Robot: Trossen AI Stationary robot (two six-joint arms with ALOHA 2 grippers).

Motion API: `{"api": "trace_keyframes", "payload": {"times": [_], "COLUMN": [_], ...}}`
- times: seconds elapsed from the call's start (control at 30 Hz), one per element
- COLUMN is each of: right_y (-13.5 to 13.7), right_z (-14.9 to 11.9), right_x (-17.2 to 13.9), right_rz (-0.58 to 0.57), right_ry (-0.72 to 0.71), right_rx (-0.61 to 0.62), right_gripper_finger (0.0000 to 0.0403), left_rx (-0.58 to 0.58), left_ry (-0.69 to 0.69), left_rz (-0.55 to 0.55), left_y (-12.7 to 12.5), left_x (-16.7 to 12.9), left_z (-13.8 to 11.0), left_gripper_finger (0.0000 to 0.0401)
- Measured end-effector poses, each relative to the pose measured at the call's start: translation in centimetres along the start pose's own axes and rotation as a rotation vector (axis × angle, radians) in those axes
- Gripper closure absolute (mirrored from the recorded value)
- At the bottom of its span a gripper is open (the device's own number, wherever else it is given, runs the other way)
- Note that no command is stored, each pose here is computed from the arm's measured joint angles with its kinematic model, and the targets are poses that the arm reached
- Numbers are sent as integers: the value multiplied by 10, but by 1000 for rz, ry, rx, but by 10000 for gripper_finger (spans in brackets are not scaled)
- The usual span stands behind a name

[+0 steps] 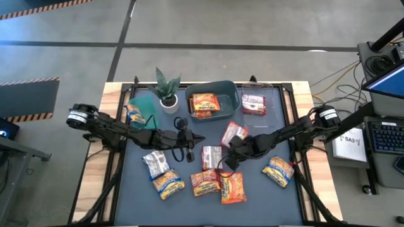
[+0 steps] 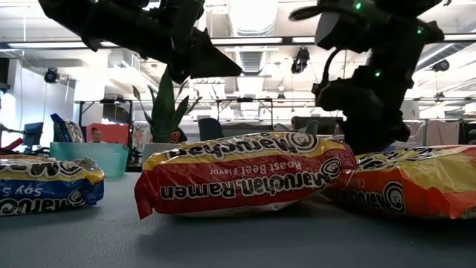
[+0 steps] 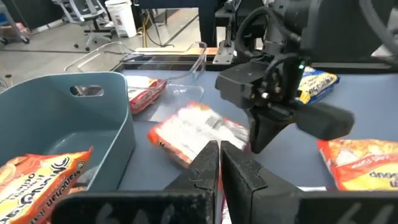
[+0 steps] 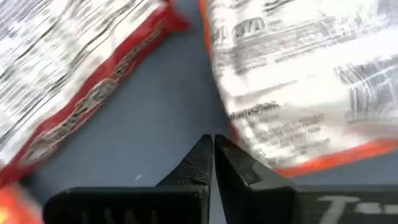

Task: Sort Maruchan noodles
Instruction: Put the orange noodle pack into the blue bin

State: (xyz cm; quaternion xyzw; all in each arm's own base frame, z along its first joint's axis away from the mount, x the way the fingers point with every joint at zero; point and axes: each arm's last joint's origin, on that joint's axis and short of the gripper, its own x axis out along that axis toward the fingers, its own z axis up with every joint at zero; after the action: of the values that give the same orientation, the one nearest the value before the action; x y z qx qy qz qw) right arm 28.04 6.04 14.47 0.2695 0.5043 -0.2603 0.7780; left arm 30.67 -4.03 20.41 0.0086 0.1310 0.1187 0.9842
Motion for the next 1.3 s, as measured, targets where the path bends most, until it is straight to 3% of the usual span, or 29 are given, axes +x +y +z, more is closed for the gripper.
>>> {"api": "trace_keyframes", "payload": {"times": [0.27,0.53,0.77,0.87,1.1,1.3], "right_y": [-2,-3,-14,-24,-44,-47], "right_z": [-3,-9,-21,-29,-45,-47], "right_x": [6,-28,-51,-56,-58,-53], "right_rz": [-46,21,74,86,78,123], "right_ry": [-29,-23,-59,-73,-135,-190], "right_rx": [-25,-52,87,144,199,212], "right_gripper_finger": [394,394,394,389,333,277], "left_rx": [-136,-202,-228,-203,49,16], "left_ry": [14,64,141,149,163,171], "left_rz": [-11,-107,-134,-122,-28,15], "left_y": [-4,-20,-25,-24,-22,-12], "left_x": [11,43,78,87,103,121], "left_z": [-12,-25,-36,-43,-61,-66], "left_gripper_finger": [401,380,334,299,237,234]}}
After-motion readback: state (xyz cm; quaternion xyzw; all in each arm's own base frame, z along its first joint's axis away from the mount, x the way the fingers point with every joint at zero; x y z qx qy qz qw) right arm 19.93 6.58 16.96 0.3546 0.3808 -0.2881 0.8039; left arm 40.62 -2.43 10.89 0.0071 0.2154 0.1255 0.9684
